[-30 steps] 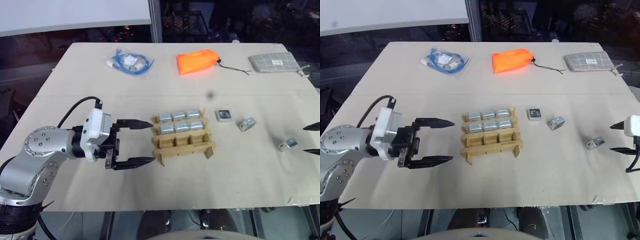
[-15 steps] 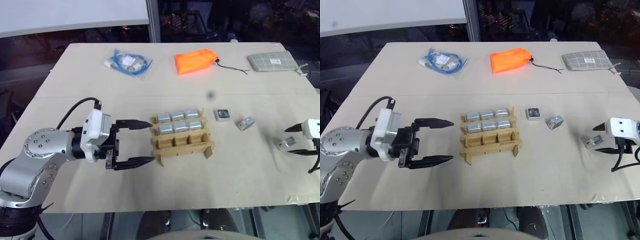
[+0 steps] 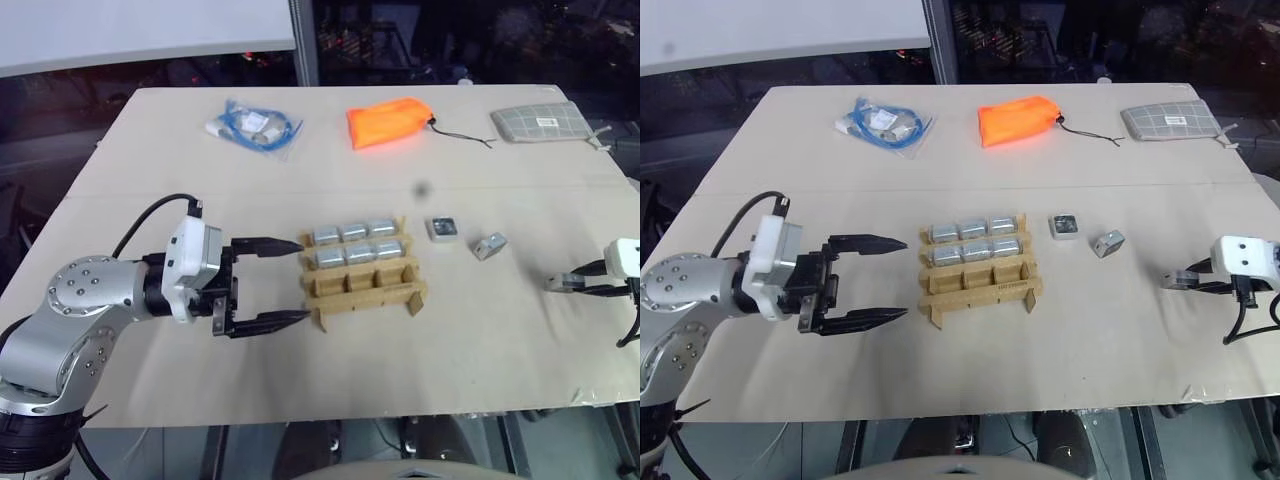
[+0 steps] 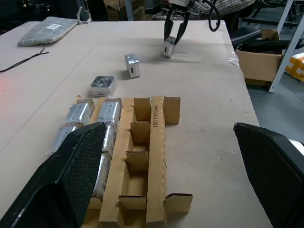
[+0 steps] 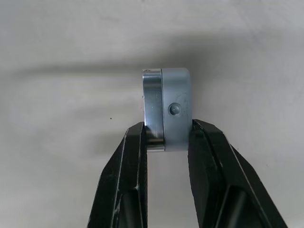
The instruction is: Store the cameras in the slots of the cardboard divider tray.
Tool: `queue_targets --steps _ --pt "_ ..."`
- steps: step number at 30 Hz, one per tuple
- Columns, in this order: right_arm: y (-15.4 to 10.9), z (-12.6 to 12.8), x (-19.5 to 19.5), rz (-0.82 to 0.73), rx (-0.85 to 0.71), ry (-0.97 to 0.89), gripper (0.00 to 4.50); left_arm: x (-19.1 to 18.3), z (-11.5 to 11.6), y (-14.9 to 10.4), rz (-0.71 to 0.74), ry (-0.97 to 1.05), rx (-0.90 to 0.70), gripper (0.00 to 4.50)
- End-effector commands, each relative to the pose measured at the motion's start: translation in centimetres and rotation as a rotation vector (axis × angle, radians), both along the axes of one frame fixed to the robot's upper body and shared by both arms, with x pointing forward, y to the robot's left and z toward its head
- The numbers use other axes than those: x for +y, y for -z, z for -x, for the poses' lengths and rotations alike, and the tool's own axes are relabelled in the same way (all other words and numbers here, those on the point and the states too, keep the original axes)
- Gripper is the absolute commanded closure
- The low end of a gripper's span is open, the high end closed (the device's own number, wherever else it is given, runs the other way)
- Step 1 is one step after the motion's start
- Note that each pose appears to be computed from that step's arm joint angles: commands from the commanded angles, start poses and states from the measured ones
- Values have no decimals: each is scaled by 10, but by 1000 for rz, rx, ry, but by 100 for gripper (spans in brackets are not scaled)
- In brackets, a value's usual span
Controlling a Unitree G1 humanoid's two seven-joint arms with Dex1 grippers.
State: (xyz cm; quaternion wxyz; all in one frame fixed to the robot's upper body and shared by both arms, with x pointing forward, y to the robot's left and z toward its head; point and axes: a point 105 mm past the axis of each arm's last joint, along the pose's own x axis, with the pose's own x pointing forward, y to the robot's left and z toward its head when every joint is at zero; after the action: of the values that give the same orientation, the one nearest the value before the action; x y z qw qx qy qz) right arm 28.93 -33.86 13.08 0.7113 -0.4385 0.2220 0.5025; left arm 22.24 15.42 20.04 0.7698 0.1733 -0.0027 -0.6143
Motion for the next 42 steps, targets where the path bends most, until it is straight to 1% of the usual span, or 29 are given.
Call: queue_targets --steps 1,5,8,14,16,18,21,24,26,29,34,42 --pt "-19 -5 16 -79 -31 -56 385 0 3 -11 -10 12 -61 0" --pt "-44 -14 57 -271 -81 -137 385 1 2 -10 -13 7 -60 0" --pt "-66 -13 109 -443 -94 -230 385 5 1 -9 -20 -5 -57 0" --pt "-92 -8 194 -640 -89 -332 385 22 -6 -9 -49 -53 -61 0" --pt "-94 -9 227 -703 -79 -375 385 30 -10 -10 -65 -79 -66 0" --pt "-90 -8 256 -739 -54 -413 385 38 -12 -12 -79 -104 -72 0" --pt "-79 -11 288 -726 -36 -440 385 51 -14 -13 -103 -148 -77 0" --pt "-78 -13 318 -754 -28 -481 385 62 -13 -13 -116 -186 -71 0" --pt "-75 -12 330 -759 -14 -509 385 63 -11 -11 -121 -195 -67 0" --pt "-63 -13 337 -706 -20 -552 385 60 -8 -11 -118 -193 -70 0" --pt "-54 -10 335 -683 12 -578 385 57 -6 -13 -109 -195 -76 0" --pt "-36 -7 336 -593 41 -593 385 56 -8 -14 -104 -202 -79 0"
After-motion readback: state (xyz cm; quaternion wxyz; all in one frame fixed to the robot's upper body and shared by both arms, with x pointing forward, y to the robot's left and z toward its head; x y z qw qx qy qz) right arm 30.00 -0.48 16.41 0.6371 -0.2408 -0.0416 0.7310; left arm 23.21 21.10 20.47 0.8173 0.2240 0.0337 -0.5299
